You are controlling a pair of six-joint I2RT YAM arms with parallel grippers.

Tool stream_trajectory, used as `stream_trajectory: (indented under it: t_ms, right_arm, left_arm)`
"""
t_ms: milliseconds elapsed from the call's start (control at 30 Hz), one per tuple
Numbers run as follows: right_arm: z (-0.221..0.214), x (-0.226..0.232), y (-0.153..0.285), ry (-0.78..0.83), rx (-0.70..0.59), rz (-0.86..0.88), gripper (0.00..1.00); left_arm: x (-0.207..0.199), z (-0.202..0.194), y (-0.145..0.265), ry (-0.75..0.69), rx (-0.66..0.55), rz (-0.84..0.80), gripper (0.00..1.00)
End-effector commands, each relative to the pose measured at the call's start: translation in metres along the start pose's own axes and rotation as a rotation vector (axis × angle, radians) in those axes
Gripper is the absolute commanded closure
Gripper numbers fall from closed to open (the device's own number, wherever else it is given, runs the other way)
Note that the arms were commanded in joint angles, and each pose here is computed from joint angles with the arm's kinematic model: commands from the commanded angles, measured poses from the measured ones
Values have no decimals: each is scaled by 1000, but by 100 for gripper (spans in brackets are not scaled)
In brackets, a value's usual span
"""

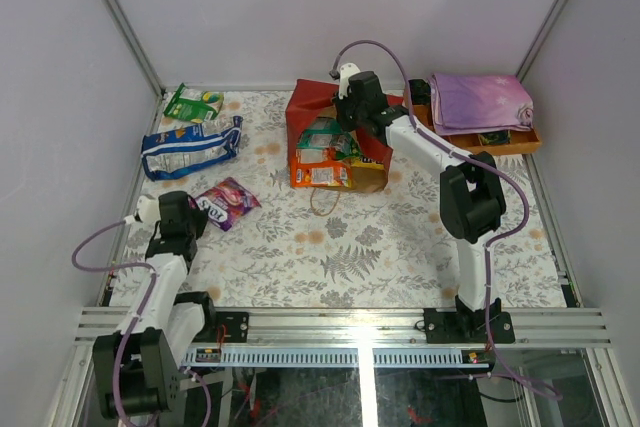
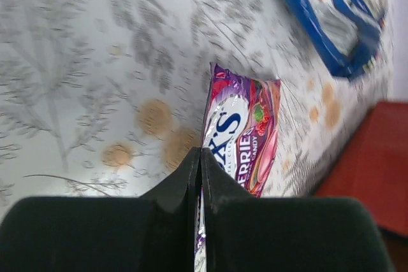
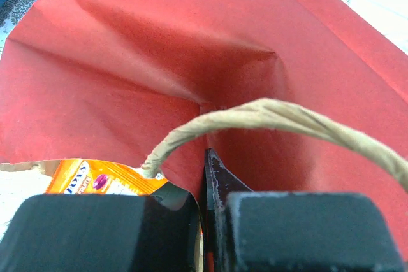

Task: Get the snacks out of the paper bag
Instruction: Move the snack to the center of the board.

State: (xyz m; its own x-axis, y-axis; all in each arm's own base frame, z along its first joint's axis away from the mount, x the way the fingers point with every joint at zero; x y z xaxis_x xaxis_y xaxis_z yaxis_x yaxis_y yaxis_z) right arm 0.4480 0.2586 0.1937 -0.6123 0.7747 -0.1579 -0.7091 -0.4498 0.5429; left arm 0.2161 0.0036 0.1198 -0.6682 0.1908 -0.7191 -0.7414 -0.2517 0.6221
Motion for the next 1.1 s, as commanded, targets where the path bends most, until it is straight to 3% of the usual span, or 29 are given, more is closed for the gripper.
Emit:
stream_trajectory:
  t_ms: [0, 133, 367, 700, 900, 1067]
  right_arm:
    - [15, -6, 5, -26, -54, 6, 100]
    - [16, -5, 6, -28, -56, 8, 100]
    - [16, -3, 7, -31, -61, 20, 100]
    - [16, -3, 10, -24, -62, 24, 100]
    - [15, -5, 11, -18, -59, 16, 100]
    - [15, -3, 10, -19, -59, 27, 100]
  left_arm:
    - [16, 23, -3, 242, -187, 160, 100]
    - [31, 35, 0, 388, -303, 257, 100]
    - [37, 62, 0, 449, -510, 239, 100]
    - [39, 93, -21, 493, -617, 300, 100]
    - [39, 123, -30, 425, -596, 414, 95]
    - [28, 125, -50, 294, -387, 381, 76]
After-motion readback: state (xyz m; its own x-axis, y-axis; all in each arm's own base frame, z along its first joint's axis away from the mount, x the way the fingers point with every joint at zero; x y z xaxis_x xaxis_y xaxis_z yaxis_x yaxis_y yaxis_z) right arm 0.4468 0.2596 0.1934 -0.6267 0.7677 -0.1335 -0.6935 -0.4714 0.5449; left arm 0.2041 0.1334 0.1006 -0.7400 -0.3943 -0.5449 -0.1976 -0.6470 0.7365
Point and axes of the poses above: each gripper's point midway between its finger pads, its own y axis back along the fingers, its own x axis along the line the jaws close on, z = x × y, the point moved 8 cm from there along y, back along the fingers, and after that the axes turned 14 degrees about y, right-handed, at the moved point
